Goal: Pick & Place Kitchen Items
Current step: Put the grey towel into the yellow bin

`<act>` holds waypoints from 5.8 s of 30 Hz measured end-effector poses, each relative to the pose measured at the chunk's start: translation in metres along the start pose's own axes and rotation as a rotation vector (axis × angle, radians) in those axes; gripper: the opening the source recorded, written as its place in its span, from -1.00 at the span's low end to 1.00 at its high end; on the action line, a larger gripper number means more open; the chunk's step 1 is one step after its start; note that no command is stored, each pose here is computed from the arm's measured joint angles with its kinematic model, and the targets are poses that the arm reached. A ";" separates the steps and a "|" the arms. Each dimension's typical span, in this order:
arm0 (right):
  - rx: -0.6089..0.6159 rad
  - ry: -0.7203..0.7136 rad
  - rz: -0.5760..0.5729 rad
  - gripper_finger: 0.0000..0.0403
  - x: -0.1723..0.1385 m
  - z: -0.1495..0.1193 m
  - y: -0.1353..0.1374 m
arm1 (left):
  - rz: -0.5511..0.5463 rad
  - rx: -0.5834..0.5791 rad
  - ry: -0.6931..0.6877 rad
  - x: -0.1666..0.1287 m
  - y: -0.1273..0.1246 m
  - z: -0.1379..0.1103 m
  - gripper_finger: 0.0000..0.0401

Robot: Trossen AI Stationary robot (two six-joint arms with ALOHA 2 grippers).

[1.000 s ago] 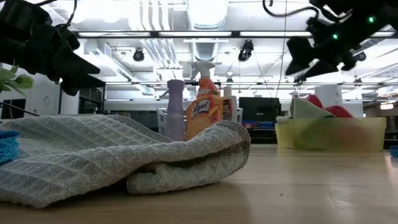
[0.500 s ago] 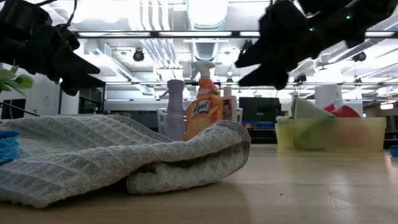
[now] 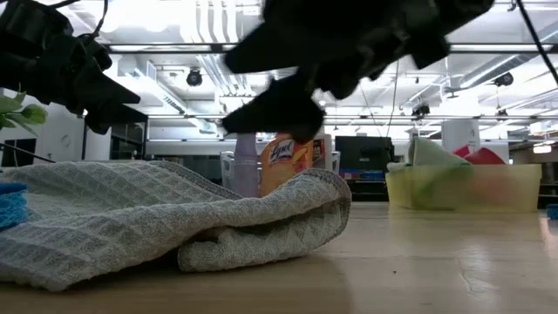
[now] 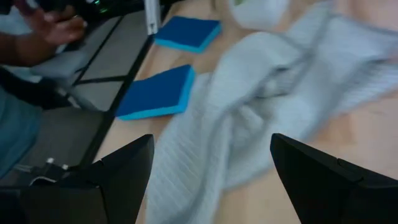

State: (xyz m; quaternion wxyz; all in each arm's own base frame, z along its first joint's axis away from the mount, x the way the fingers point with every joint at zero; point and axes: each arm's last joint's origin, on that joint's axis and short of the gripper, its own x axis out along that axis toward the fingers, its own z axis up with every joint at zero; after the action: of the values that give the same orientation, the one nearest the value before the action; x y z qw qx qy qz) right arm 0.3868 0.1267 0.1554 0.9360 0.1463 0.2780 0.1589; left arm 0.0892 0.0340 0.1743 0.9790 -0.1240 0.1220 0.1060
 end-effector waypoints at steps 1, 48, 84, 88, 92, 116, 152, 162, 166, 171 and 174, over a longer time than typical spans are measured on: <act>0.000 0.007 0.012 0.61 0.007 0.001 0.000 | 0.000 0.000 0.000 0.000 0.000 0.000 0.43; -0.189 0.288 -0.264 -0.91 0.054 0.025 0.000 | 0.005 -0.015 0.029 0.000 0.000 -0.003 0.43; -0.244 -0.524 -0.322 -0.91 -0.117 -0.024 -0.006 | 0.005 -0.015 0.029 0.000 0.000 -0.003 0.43; -0.223 -0.561 -0.366 -0.91 -0.130 -0.031 -0.008 | 0.005 -0.015 0.029 0.000 0.000 -0.003 0.43; -0.198 -0.596 -0.438 -0.91 -0.143 -0.032 -0.010 | 0.004 -0.015 0.029 0.000 0.000 -0.003 0.43; -0.047 -0.749 -1.137 -0.91 -0.225 -0.023 -0.012 | 0.005 -0.017 0.028 0.000 0.000 -0.003 0.43; -0.068 -0.656 -1.449 -0.91 -0.268 -0.041 -0.022 | 0.003 -0.013 0.021 0.000 0.000 -0.002 0.43; 0.023 -0.640 -1.551 -0.91 -0.258 -0.077 -0.038 | 0.003 -0.013 0.021 0.000 0.000 -0.002 0.43; 0.067 -0.665 -1.551 -0.91 -0.251 -0.105 -0.051 | 0.003 -0.013 0.021 0.000 0.000 -0.002 0.43; 0.113 -0.679 -1.545 -0.91 -0.244 -0.136 -0.065 | 0.003 -0.013 0.020 0.000 0.000 -0.002 0.43; 0.125 -0.665 -1.529 -0.91 -0.240 -0.142 -0.070 | 0.002 -0.011 0.013 0.000 0.000 -0.001 0.43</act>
State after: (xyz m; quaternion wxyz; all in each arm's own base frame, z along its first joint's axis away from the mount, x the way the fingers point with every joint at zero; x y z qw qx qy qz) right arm 0.1307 -0.0013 0.1302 0.8093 0.0083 0.0182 -0.5870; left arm 0.0889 0.0339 0.1729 0.9774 -0.1301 0.1280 0.1069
